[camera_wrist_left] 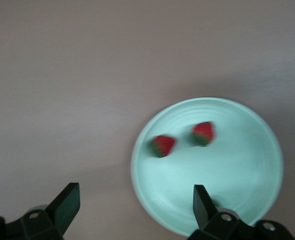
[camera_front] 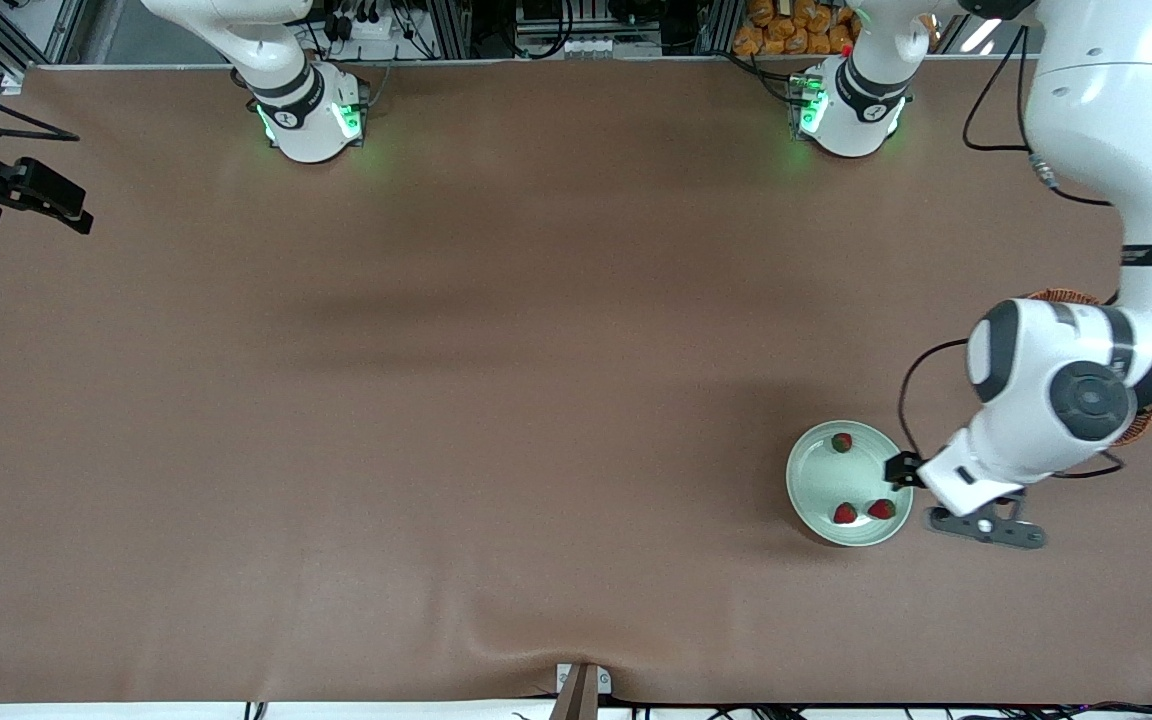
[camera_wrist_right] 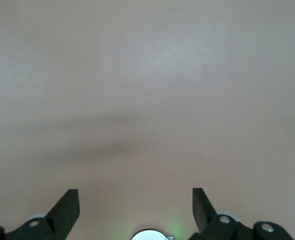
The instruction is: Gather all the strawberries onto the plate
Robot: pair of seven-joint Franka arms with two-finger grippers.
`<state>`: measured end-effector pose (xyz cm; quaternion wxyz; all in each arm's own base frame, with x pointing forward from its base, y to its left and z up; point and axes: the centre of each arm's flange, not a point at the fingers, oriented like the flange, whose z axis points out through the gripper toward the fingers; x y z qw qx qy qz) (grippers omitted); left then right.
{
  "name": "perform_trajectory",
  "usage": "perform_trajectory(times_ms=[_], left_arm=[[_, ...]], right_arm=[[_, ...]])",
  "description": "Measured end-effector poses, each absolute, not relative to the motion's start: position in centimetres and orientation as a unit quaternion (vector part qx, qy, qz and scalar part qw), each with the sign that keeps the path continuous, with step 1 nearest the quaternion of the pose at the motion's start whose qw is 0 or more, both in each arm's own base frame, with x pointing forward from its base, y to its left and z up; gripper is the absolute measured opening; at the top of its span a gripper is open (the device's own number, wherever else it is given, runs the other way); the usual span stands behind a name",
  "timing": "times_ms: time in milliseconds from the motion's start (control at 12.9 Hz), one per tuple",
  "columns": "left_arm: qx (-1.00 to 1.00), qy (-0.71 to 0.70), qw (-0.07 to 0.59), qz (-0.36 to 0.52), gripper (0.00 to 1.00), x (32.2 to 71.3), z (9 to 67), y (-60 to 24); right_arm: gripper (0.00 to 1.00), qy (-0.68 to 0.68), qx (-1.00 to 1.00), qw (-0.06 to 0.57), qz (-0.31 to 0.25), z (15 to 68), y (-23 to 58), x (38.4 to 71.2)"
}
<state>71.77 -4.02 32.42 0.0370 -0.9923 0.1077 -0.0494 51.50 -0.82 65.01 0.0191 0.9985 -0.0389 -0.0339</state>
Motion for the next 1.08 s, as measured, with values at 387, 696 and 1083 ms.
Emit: perform_trajectory(times_ms=[387, 696, 1083], left_arm=[[-0.992, 0.100, 0.035, -0.066, 1.00, 71.9, 35.0, -3.5], [-0.993, 0.080, 0.020, -0.087, 1.00, 70.7, 42.8, -3.2], [-0.997, 0.051, -0.003, -0.053, 1.00, 65.9, 52.0, -6.6]], right_arm=[[1.00, -0.039, 0.998, 0.019, -0.034, 65.0, -0.8, 51.5], [1.00, -0.038, 0.999, 0.019, -0.034, 65.0, -0.7, 51.5], [1.00, -0.037, 0.999, 0.019, -0.035, 64.9, -0.7, 51.6]])
